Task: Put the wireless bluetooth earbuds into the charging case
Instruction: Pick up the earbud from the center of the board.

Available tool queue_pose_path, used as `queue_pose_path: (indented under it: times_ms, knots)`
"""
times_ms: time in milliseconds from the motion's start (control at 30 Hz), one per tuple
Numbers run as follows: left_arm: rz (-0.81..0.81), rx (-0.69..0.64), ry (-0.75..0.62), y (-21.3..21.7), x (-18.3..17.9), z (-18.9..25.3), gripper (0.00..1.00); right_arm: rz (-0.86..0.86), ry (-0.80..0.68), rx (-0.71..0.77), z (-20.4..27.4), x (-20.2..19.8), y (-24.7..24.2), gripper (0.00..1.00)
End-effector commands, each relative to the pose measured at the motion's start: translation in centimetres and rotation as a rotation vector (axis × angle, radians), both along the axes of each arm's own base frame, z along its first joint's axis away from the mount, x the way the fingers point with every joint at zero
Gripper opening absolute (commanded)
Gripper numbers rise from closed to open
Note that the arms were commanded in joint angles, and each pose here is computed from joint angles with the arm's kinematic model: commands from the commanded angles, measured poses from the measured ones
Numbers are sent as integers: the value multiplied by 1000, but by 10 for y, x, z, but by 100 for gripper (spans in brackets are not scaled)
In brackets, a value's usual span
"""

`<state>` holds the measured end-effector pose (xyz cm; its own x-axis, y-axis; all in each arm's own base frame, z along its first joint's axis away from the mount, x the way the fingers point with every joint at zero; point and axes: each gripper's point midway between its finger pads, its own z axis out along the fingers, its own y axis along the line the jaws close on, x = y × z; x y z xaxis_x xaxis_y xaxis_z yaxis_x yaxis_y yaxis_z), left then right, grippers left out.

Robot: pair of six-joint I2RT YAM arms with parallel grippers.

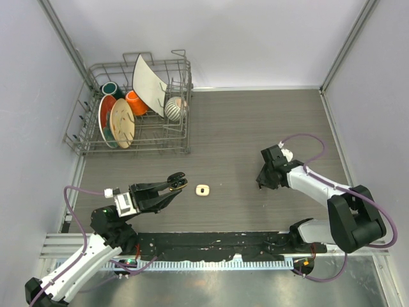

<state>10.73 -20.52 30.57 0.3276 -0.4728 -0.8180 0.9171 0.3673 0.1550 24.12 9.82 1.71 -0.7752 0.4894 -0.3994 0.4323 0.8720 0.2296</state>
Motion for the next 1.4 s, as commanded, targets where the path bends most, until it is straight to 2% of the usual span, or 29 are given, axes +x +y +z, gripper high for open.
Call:
queue_pose_path:
  times_ms: [0,233,533,1200,1367]
  knots:
    - [24,-25,-25,4,0,6,0,47,78,-103,-15,-14,-10,35]
    - [29,-28,-23,6,0,5,0,100,96,-151,-17,-18,-10,34]
    - [28,-31,-22,6,0,4,0,166,91,-191,-16,-19,-8,40]
    - [31,-32,-20,7,0,4,0,180,121,-279,-22,-18,-11,30]
    - [31,-34,-22,7,-1,6,0,186,124,-281,-22,-18,-10,32]
